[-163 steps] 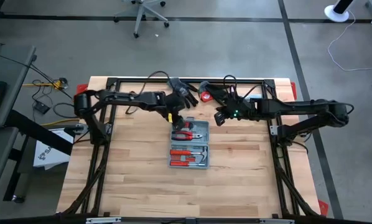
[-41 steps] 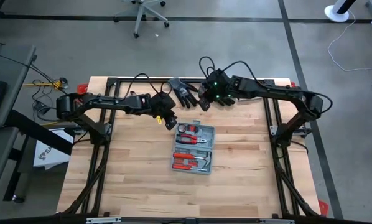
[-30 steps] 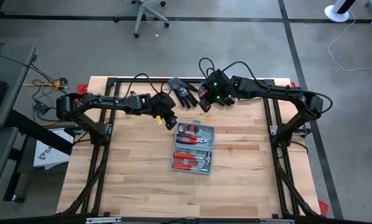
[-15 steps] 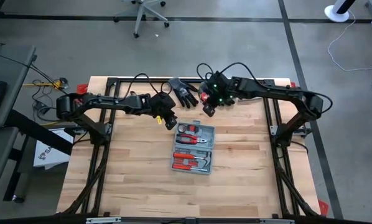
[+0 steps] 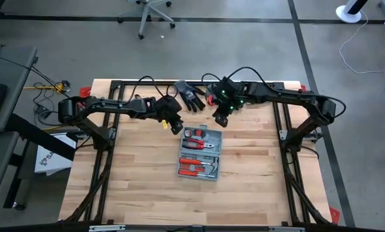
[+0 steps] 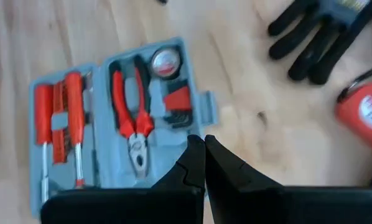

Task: Prefit tool cases
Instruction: Put the orange measuring tool into the gray tool box

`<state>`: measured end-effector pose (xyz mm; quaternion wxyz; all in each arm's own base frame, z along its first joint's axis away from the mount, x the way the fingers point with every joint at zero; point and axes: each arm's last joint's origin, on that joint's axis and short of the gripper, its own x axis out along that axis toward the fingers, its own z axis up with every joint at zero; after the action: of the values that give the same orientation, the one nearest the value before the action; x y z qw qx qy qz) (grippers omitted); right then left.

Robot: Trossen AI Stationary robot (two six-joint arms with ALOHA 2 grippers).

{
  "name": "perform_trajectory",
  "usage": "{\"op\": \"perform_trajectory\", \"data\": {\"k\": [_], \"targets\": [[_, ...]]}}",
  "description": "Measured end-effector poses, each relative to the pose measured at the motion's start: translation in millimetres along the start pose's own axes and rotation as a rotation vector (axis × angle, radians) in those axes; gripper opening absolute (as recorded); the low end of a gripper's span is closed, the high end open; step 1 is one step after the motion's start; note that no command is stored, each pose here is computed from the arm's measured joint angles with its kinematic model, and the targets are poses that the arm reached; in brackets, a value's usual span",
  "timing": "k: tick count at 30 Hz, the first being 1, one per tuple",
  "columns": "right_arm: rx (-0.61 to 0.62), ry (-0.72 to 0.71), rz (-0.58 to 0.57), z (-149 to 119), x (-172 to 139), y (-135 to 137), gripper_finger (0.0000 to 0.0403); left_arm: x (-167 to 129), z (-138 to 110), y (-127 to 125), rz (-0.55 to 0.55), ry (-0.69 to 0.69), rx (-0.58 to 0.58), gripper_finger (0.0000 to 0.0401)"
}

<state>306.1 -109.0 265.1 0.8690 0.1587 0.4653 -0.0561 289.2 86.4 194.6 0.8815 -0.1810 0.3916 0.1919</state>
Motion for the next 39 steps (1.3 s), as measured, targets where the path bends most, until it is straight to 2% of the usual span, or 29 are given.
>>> {"op": "perform_trajectory", "data": {"k": [4, 6, 11, 16, 20, 24, 31, 39], "targets": [[0.022, -0.079, -0.117, 8.2, 0.1, -16.7, 0.0, 0.7, 4.7, 0.5, 0.051, -0.06, 0.091, 0.0126], [0.097, -0.094, -0.138, 10.6, 6.3, -35.6, 0.0, 0.5, 8.0, 0.8, 0.086, -0.099, 0.128, 0.0126], [0.334, -0.037, -0.135, 2.9, 34.0, -85.1, 0.0, -0.1, 13.3, -0.2, 0.091, -0.157, 0.129, 0.0126], [0.447, 0.002, -0.208, -5.3, 56.2, -110.8, 0.0, 0.0, 14.2, -0.5, 0.084, -0.169, 0.069, 0.0126], [0.473, 0.008, -0.225, -1.5, 67.0, -120.3, 0.0, -0.1, 14.5, -1.3, 0.064, -0.18, -0.081, 0.0126], [0.454, 0.014, -0.235, 14.1, 73.1, -133.2, 0.0, -0.1, 14.1, -3.2, -0.01, -0.16, -0.207, 0.0126], [0.454, 0.117, -0.244, 27.5, 90.1, -153.0, 0.0, 0.2, 11.7, -4.4, -0.039, -0.127, -0.217, 0.0126], [0.43, 0.308, -0.215, 1.9, 101.6, -151.9, 0.0, 0.6, 8.3, -4.5, -0.026, -0.097, -0.212, 0.0126]]}}
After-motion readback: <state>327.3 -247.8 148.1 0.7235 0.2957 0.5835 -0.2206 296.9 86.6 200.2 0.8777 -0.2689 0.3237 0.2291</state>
